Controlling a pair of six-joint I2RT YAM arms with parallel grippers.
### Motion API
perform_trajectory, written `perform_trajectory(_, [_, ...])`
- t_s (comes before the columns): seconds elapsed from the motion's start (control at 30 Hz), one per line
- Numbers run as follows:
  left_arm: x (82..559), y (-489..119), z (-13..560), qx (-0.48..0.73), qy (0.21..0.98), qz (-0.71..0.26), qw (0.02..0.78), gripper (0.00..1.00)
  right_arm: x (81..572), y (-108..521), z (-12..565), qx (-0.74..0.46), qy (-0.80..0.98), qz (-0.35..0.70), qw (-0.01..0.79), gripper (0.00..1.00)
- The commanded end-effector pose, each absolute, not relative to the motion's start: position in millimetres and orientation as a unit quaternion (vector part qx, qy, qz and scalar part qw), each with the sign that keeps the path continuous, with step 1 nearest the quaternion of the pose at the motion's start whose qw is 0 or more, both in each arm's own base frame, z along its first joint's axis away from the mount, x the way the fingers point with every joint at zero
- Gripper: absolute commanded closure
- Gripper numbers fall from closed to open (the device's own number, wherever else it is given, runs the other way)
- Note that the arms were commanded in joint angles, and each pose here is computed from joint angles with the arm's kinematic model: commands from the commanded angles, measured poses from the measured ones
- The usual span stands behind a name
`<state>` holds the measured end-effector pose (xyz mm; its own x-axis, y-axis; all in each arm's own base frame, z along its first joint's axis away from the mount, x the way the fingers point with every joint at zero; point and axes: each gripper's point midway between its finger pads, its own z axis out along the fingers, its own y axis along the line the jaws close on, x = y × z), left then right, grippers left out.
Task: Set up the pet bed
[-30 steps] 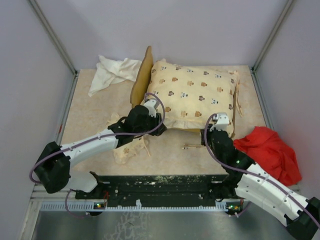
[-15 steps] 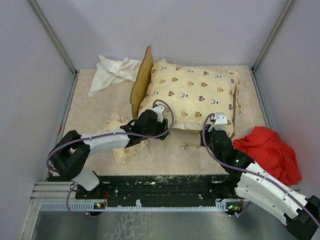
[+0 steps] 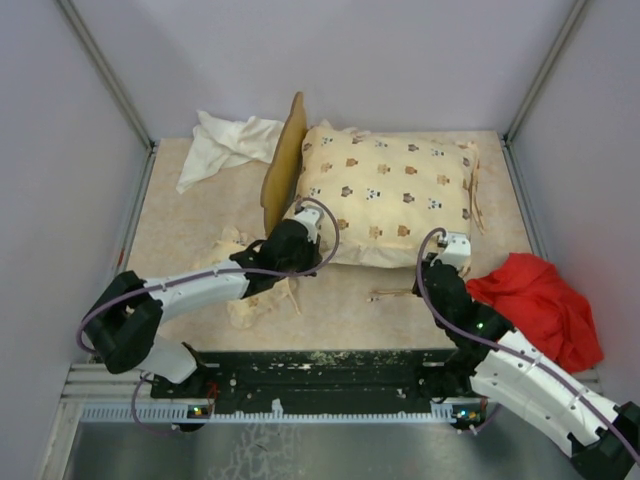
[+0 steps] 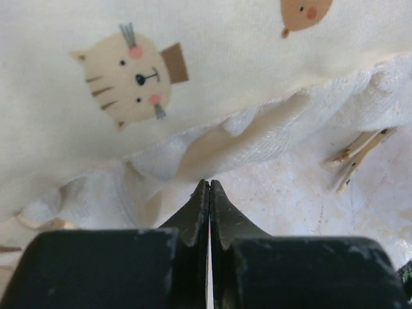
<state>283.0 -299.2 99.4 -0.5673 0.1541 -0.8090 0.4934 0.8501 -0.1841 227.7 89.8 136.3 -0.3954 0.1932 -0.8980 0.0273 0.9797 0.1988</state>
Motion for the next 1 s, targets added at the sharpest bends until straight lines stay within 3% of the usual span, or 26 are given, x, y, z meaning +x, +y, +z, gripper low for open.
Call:
perform_trajectory(0.0, [265, -291, 94, 0.174, 0.879, -0.223, 0.383, 1.0, 232, 62, 150, 0.134, 0.819, 0.03, 0.557, 1.0])
perform_trajectory(0.23, [269, -276, 90, 0.147, 0.899, -0.194, 0.364, 1.0, 236, 76, 156, 0.094, 0.828, 0.048, 0.551, 1.0])
perform_trajectory(0.3, [268, -278, 104, 0.146, 0.895, -0.203, 0.369, 0.98, 233, 92, 162, 0.063, 0.835, 0.082, 0.541, 0.85])
perform_trajectory(0.33, [268, -278, 114, 0.143, 0.892, -0.209, 0.375, 0.93, 232, 97, 166, 0.056, 0.837, 0.095, 0.536, 0.69])
perform_trajectory(0.4, [271, -279, 140, 0.139, 0.88, -0.221, 0.397, 0.76, 229, 104, 176, 0.051, 0.841, 0.111, 0.527, 0.53])
perform_trajectory(0.47, [278, -277, 161, 0.13, 0.868, -0.221, 0.426, 0.67, 230, 109, 188, 0.046, 0.84, 0.121, 0.527, 0.33])
perform_trajectory(0.5, [283, -275, 170, 0.124, 0.864, -0.218, 0.437, 0.64, 232, 111, 199, 0.044, 0.836, 0.126, 0.533, 0.28])
perform_trajectory(0.7, [306, -251, 171, 0.087, 0.872, -0.173, 0.45, 0.62, 243, 122, 223, 0.022, 0.822, 0.138, 0.552, 0.27])
perform_trajectory(0.97, [351, -196, 164, 0.02, 0.879, -0.122, 0.46, 0.77, 250, 133, 225, -0.008, 0.817, 0.14, 0.559, 0.29])
